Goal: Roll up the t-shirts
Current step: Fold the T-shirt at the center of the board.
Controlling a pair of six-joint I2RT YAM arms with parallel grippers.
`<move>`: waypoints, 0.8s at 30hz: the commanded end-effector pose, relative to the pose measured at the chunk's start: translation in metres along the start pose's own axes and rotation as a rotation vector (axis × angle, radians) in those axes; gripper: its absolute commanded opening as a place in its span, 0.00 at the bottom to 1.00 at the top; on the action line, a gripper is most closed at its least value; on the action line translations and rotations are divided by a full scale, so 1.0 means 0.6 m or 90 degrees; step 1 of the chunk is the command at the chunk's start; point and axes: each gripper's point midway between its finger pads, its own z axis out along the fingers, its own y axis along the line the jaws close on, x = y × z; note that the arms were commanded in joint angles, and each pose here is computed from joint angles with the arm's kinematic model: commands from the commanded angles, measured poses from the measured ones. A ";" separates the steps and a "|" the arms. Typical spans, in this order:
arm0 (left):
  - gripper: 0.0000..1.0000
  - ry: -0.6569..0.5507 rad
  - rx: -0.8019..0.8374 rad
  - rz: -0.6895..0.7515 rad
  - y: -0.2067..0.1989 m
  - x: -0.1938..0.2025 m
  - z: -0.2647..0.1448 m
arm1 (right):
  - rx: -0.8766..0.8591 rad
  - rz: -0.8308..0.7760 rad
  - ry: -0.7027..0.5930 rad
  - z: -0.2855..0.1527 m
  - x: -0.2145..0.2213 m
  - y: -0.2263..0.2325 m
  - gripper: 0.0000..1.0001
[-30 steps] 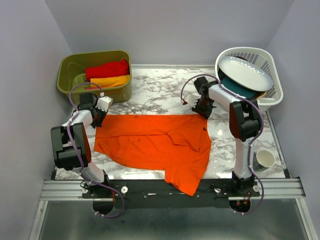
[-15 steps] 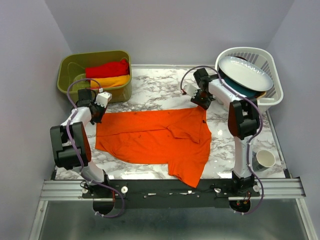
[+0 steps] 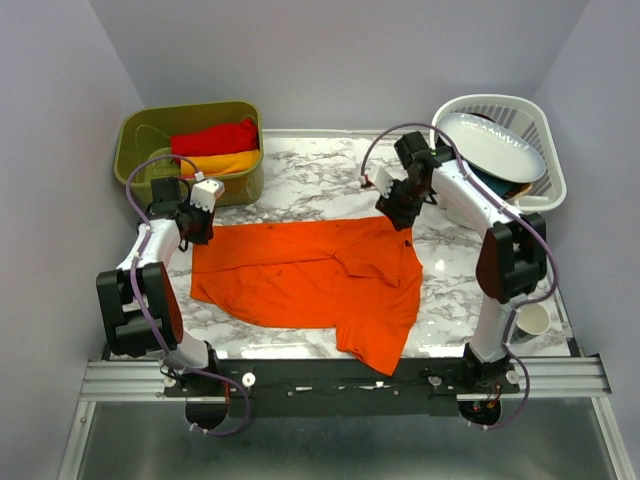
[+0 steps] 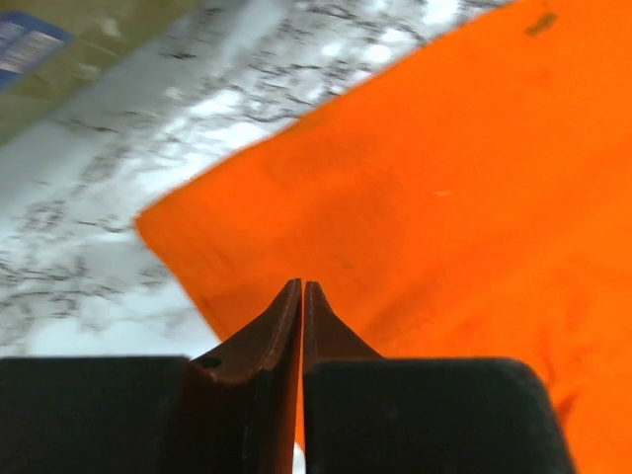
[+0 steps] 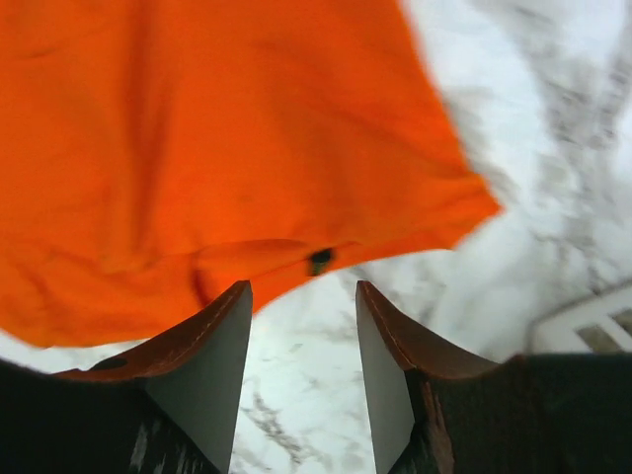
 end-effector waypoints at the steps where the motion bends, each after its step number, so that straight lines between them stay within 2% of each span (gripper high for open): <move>1: 0.19 -0.026 0.076 -0.034 -0.068 0.002 -0.025 | -0.091 -0.145 -0.115 -0.027 -0.059 0.140 0.56; 2: 0.23 -0.038 0.074 -0.033 -0.072 -0.004 -0.034 | -0.110 -0.161 -0.106 -0.012 -0.048 0.168 0.56; 3: 0.24 -0.042 0.073 -0.041 -0.076 -0.004 -0.039 | -0.106 -0.203 -0.127 -0.017 -0.069 0.191 0.55; 6: 0.26 -0.052 0.075 -0.044 -0.091 0.005 -0.051 | -0.145 -0.256 -0.138 -0.001 -0.080 0.240 0.51; 11: 0.27 -0.057 0.064 -0.024 -0.108 0.031 -0.073 | -0.177 -0.309 -0.125 0.040 -0.096 0.261 0.50; 16: 0.28 -0.060 0.051 -0.004 -0.118 0.053 -0.084 | -0.170 -0.401 -0.119 0.075 -0.120 0.285 0.52; 24: 0.29 -0.070 0.019 0.017 -0.119 0.071 -0.098 | -0.177 -0.445 -0.067 0.124 -0.112 0.290 0.52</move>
